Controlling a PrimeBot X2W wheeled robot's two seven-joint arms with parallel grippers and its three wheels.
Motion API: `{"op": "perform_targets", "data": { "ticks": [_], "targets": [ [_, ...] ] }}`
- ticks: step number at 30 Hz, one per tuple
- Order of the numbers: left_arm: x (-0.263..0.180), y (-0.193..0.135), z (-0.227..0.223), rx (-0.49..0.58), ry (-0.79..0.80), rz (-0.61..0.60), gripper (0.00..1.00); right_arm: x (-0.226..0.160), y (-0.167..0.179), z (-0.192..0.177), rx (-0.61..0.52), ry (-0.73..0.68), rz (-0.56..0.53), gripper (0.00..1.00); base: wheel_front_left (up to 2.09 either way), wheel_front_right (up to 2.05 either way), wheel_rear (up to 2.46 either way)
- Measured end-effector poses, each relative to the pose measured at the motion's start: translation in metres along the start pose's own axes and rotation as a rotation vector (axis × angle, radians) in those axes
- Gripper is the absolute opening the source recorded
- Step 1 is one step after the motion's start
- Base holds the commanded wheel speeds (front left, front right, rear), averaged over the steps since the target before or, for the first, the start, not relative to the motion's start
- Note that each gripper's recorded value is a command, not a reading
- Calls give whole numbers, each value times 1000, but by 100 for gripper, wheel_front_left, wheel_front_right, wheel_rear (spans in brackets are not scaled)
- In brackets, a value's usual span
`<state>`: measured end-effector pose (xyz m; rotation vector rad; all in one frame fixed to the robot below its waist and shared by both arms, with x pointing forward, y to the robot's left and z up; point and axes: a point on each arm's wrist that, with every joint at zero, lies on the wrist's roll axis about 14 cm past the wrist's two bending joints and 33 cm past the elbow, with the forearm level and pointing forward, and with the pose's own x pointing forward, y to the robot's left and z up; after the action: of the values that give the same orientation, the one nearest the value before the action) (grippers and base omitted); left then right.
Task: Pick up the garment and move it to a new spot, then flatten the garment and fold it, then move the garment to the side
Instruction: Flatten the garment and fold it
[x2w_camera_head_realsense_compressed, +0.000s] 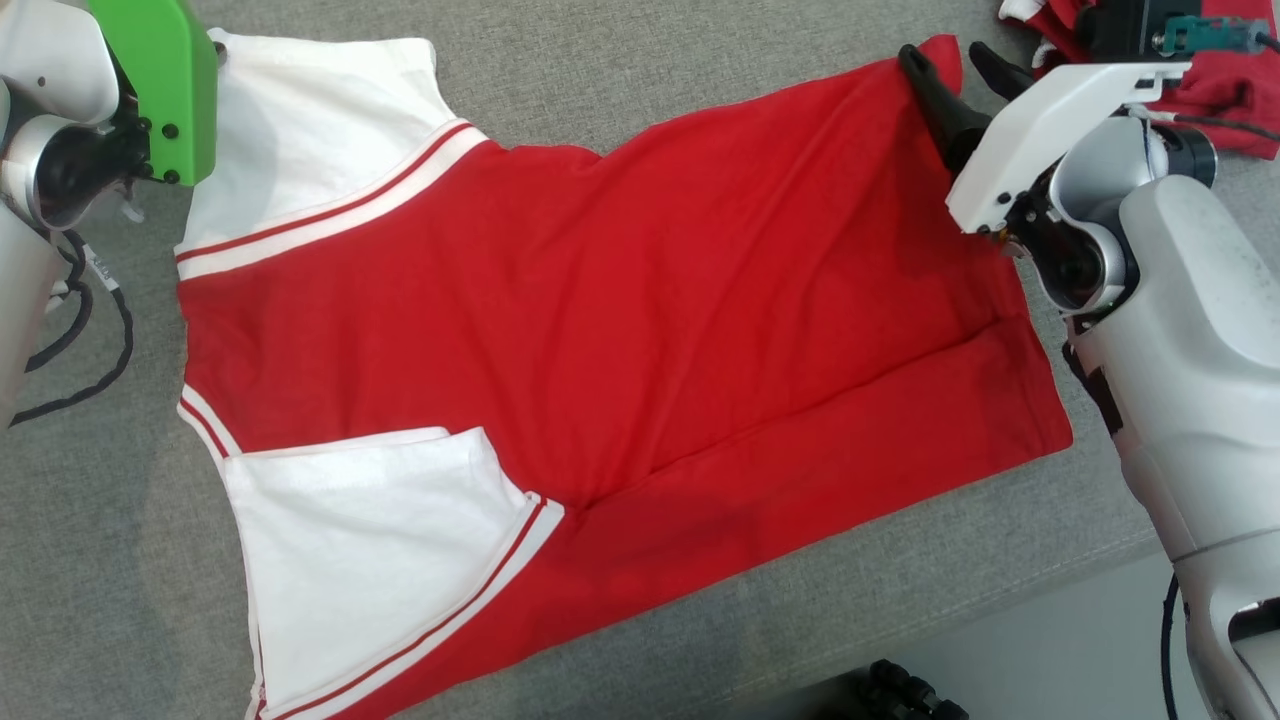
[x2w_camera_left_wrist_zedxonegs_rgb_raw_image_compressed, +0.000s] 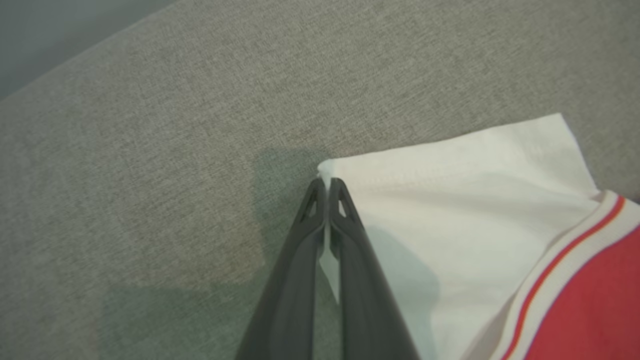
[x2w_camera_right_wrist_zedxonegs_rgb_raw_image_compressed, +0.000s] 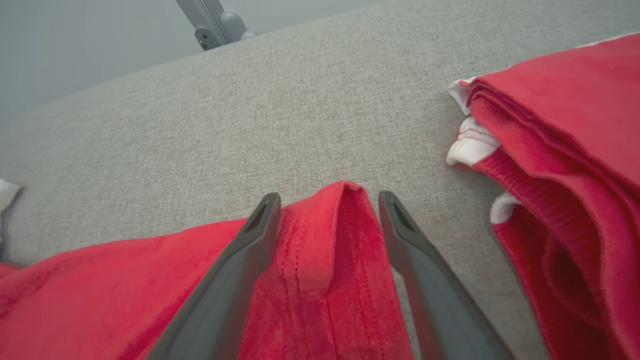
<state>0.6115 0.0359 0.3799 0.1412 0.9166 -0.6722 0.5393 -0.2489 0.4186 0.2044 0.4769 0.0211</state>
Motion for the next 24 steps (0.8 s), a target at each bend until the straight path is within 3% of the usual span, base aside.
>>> {"op": "perform_targets", "data": {
  "ticks": [4,6,7,11,12,13,19,24],
  "targets": [
    [-1,0,2,9,-5,0,0,4,-7,-4,6,100,-26,100,0,0,0],
    [-1,-1,4,15,-9,0,0,6,-6,-5,7,144,-31,72,0,0,0],
    [-1,-1,4,18,-7,1,0,7,-7,-6,4,165,-36,50,0,0,0],
    [-1,0,4,26,-6,5,0,9,-6,-9,-17,228,-47,42,0,0,0],
    [-1,0,5,29,-4,7,0,10,-4,-8,-18,227,-44,26,0,0,0],
    [-2,1,5,30,-5,8,0,11,-2,-6,-22,224,-41,0,0,0,0],
    [-4,1,6,63,-15,14,0,14,3,9,-46,177,-34,0,0,0,0],
    [-14,-6,27,125,-118,-3,0,17,0,25,-47,111,-35,0,0,0,0]
  ]
}}
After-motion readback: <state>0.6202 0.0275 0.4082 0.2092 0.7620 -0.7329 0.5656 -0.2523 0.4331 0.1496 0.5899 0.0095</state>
